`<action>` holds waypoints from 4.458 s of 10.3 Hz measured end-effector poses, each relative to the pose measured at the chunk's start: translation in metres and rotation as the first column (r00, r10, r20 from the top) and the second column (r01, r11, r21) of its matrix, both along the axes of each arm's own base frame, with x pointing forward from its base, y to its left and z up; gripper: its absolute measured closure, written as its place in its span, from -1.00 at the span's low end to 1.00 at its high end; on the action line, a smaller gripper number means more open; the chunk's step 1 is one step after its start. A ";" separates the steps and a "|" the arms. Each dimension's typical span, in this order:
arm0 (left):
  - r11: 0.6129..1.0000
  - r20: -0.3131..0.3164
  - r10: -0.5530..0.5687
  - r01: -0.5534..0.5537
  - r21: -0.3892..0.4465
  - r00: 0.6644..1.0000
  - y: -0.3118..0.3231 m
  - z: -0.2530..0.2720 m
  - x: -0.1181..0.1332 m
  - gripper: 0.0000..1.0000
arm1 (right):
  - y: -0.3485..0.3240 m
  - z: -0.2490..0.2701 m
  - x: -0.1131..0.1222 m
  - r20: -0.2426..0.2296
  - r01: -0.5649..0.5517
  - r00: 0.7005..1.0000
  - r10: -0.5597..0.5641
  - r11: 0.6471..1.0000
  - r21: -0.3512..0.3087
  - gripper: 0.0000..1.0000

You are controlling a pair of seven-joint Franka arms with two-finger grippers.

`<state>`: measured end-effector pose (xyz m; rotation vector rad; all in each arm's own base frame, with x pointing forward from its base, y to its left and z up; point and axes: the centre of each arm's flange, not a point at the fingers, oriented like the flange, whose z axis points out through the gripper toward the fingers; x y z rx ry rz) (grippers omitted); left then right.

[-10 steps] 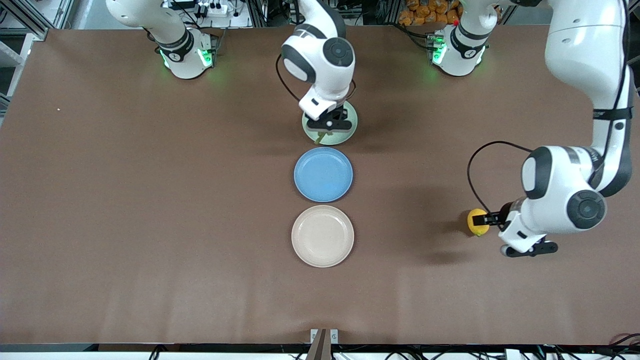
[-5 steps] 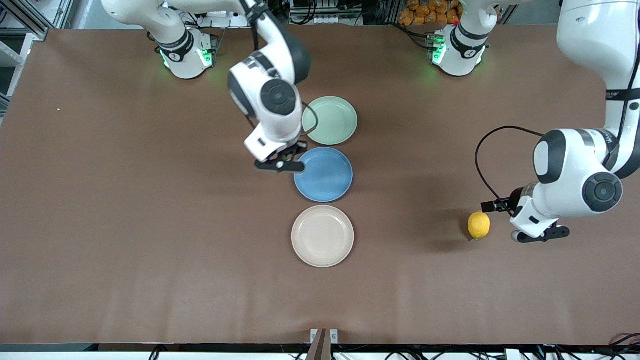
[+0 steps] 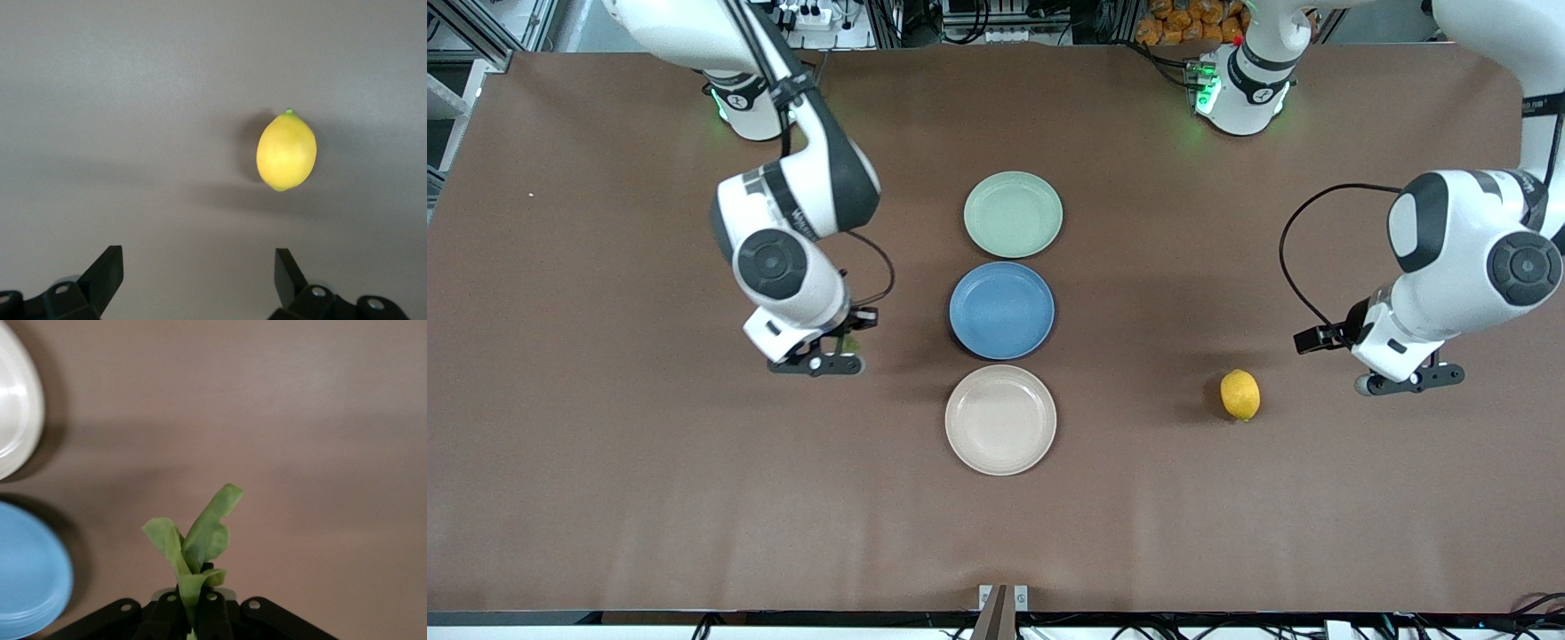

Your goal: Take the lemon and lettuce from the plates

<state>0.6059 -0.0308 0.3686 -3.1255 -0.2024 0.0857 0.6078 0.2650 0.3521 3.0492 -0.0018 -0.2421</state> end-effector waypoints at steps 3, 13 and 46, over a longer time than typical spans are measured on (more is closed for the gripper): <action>1.000 0.008 -0.002 0.002 0.000 1.000 0.000 0.013 -0.025 -1.00 | -0.086 -0.012 0.030 -0.017 -0.031 0.999 0.031 0.999 -0.038 0.90; 0.998 0.153 -0.057 0.056 0.011 0.987 -0.002 0.113 -0.034 -1.00 | -0.275 -0.067 0.052 -0.039 -0.038 0.999 0.036 0.998 -0.050 0.90; 0.982 0.076 -0.190 0.190 0.015 0.979 -0.023 0.268 -0.059 -1.00 | -0.291 0.269 -0.042 -0.037 0.017 0.999 -0.013 0.991 0.130 -1.00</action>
